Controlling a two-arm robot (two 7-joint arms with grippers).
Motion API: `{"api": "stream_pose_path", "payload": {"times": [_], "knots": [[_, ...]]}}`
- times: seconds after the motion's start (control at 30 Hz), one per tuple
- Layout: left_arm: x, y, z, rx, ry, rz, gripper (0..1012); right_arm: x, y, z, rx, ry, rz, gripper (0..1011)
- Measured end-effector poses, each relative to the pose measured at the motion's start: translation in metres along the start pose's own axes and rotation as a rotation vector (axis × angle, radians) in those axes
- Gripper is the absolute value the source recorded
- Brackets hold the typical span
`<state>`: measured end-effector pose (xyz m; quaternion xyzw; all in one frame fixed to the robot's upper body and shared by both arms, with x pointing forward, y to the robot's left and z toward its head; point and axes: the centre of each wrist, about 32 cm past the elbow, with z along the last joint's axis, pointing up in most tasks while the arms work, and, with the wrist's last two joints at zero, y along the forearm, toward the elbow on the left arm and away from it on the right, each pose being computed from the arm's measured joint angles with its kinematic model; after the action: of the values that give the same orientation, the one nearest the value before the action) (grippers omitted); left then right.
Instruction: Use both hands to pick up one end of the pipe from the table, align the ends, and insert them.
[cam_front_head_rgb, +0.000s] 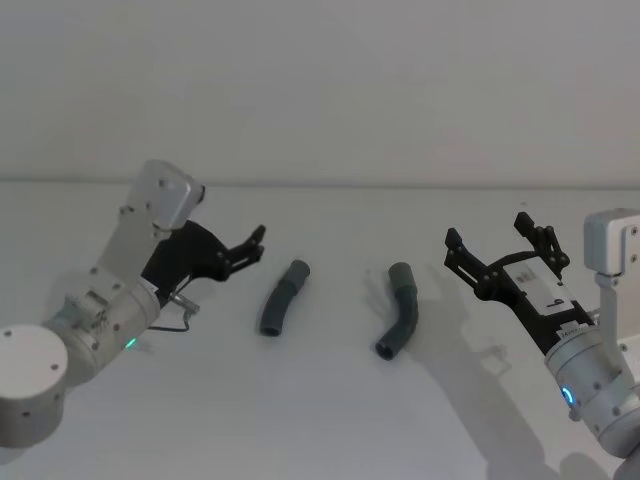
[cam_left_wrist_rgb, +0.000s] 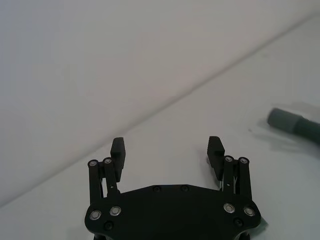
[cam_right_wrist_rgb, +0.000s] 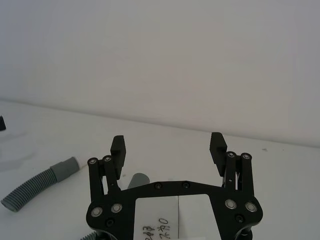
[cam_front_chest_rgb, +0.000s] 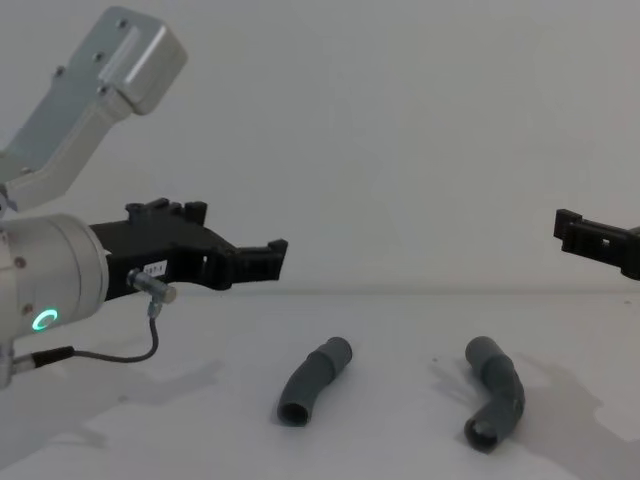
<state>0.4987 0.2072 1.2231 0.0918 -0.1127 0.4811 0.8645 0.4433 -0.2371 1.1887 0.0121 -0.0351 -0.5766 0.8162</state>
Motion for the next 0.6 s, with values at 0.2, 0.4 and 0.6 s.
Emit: {"api": "stream_pose_path", "payload": {"times": [0.2, 0.4, 0.6], "knots": [[0.0064, -0.0030, 0.0088, 0.064, -0.004, -0.076, 1001, 0.000, 0.000, 0.000, 0.000, 0.000, 0.000, 1001], [0.0115, -0.0093, 0.0200, 0.134, 0.001, -0.148, 1001, 0.000, 0.000, 0.000, 0.000, 0.000, 0.000, 1001], [0.0135, -0.0173, 0.0266, 0.206, 0.028, -0.190, 1001, 0.000, 0.000, 0.000, 0.000, 0.000, 0.000, 1001]]}}
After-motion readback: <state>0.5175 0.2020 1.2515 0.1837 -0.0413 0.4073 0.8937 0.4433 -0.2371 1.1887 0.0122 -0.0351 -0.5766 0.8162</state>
